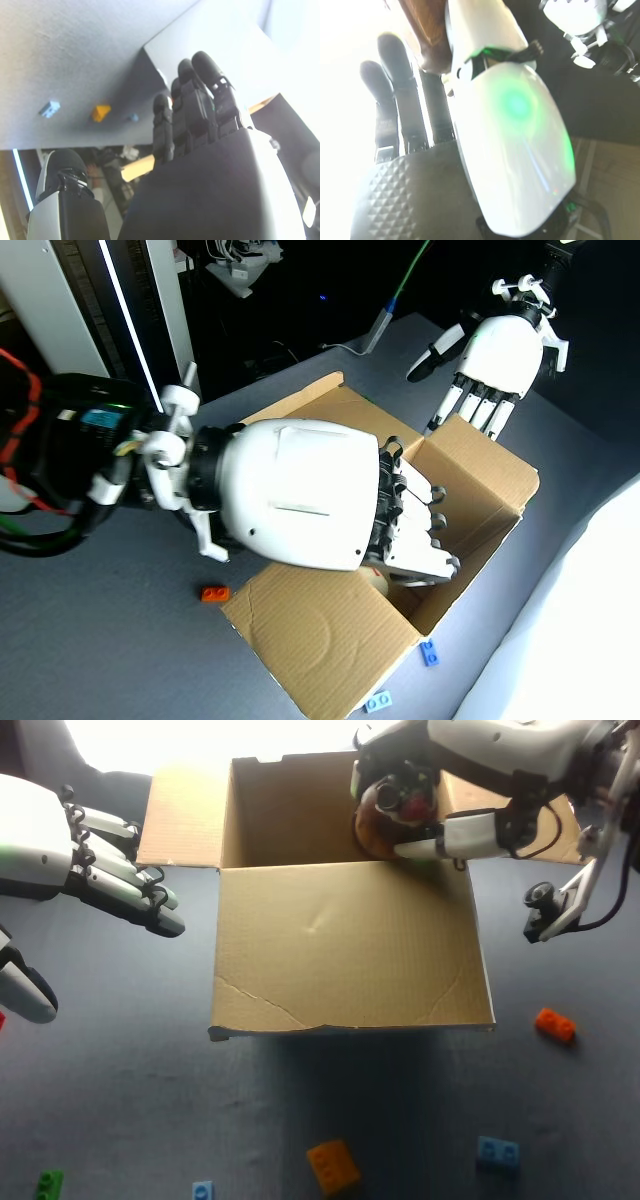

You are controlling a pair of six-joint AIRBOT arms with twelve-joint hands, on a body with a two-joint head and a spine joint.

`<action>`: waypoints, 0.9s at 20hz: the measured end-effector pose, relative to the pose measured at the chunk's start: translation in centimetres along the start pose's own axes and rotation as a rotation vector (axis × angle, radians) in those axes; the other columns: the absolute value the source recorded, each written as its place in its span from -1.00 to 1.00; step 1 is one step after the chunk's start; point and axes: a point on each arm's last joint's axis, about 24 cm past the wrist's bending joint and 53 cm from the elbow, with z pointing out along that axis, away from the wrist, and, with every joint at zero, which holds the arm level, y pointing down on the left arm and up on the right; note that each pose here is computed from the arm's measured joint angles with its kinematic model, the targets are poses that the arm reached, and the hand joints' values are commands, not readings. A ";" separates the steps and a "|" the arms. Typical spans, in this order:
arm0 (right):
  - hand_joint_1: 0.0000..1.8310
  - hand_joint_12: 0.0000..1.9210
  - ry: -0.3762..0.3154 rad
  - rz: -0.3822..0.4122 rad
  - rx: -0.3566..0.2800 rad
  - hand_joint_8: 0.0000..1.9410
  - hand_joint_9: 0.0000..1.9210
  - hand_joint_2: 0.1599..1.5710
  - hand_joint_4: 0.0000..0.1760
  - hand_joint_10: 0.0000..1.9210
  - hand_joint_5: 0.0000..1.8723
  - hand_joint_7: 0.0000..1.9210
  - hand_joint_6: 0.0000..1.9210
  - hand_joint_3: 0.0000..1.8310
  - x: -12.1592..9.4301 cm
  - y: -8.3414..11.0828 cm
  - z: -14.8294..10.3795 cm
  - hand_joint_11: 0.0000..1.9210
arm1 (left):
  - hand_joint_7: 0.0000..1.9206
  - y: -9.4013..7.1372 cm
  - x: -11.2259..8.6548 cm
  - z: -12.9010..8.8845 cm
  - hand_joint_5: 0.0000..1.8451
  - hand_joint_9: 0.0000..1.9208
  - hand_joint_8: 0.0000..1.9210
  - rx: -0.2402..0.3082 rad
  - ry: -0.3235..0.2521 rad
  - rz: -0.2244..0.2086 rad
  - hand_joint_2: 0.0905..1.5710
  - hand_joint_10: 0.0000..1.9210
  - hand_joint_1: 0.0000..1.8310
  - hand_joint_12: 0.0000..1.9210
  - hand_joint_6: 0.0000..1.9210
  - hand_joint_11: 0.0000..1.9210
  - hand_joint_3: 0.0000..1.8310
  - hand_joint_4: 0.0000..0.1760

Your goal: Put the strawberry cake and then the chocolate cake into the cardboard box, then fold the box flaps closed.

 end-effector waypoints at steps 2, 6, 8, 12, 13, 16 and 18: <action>0.48 0.85 -0.019 -0.019 -0.008 0.20 -0.26 0.42 -1.00 0.56 -0.01 -0.04 -0.02 -1.00 -0.4 -0.1 0.2 -0.68 | -0.72 0.0 0.0 0.0 -0.73 -0.62 -1.00 0.000 -0.002 -0.001 0.23 -1.00 -0.64 0.30 -0.99 -1.00 -1.00 -0.23; 0.10 0.65 -0.048 0.011 0.020 -0.81 -0.36 0.44 -1.00 -0.26 -0.34 -0.21 -0.67 -1.00 -0.8 -1.7 0.3 -0.76 | -0.69 0.0 0.0 0.0 -0.74 -0.61 -0.99 -0.001 -0.002 0.000 0.24 -0.99 -0.59 0.27 -1.00 -1.00 -1.00 -0.17; -0.23 0.47 -0.036 0.010 0.039 -0.99 -0.45 0.40 -1.00 -0.71 -0.56 -0.41 -0.98 -1.00 -0.2 -2.6 0.1 -0.96 | -0.68 0.0 -0.1 0.0 -0.71 -0.60 -0.99 -0.001 -0.003 -0.001 0.23 -0.99 -0.61 0.28 -0.99 -1.00 -1.00 -0.27; -0.39 0.27 -0.044 0.015 0.027 -1.00 -0.51 0.32 -1.00 -0.96 -0.73 -0.58 -1.00 -1.00 -0.1 -2.3 0.3 -1.00 | -0.68 0.0 -0.1 0.1 -0.72 -0.61 -0.99 -0.002 -0.003 -0.001 0.23 -0.99 -0.61 0.28 -0.99 -1.00 -1.00 -0.30; -0.39 0.27 -0.045 0.014 0.025 -1.00 -0.51 0.32 -1.00 -0.96 -0.73 -0.58 -1.00 -1.00 -0.1 -2.3 0.3 -1.00 | -0.68 0.0 -0.1 0.1 -0.72 -0.61 -0.99 -0.002 -0.003 -0.001 0.23 -0.99 -0.61 0.28 -0.99 -1.00 -1.00 -0.30; -0.39 0.27 -0.038 0.013 0.031 -1.00 -0.51 0.32 -1.00 -0.97 -0.73 -0.58 -1.00 -1.00 0.2 -2.5 0.2 -1.00 | -0.68 0.1 0.0 0.1 -0.72 -0.61 -0.99 -0.005 -0.002 -0.001 0.23 -0.99 -0.61 0.28 -0.99 -1.00 -1.00 -0.30; -0.41 -0.35 -0.039 0.012 0.032 -1.00 -0.82 0.20 -1.00 -0.98 -0.90 -0.84 -1.00 -1.00 0.1 -2.6 0.2 -1.00 | -0.69 0.1 -0.2 0.1 -0.72 -0.61 -1.00 -0.003 -0.009 -0.004 0.23 -0.99 -0.64 0.29 -1.00 -1.00 -1.00 -0.17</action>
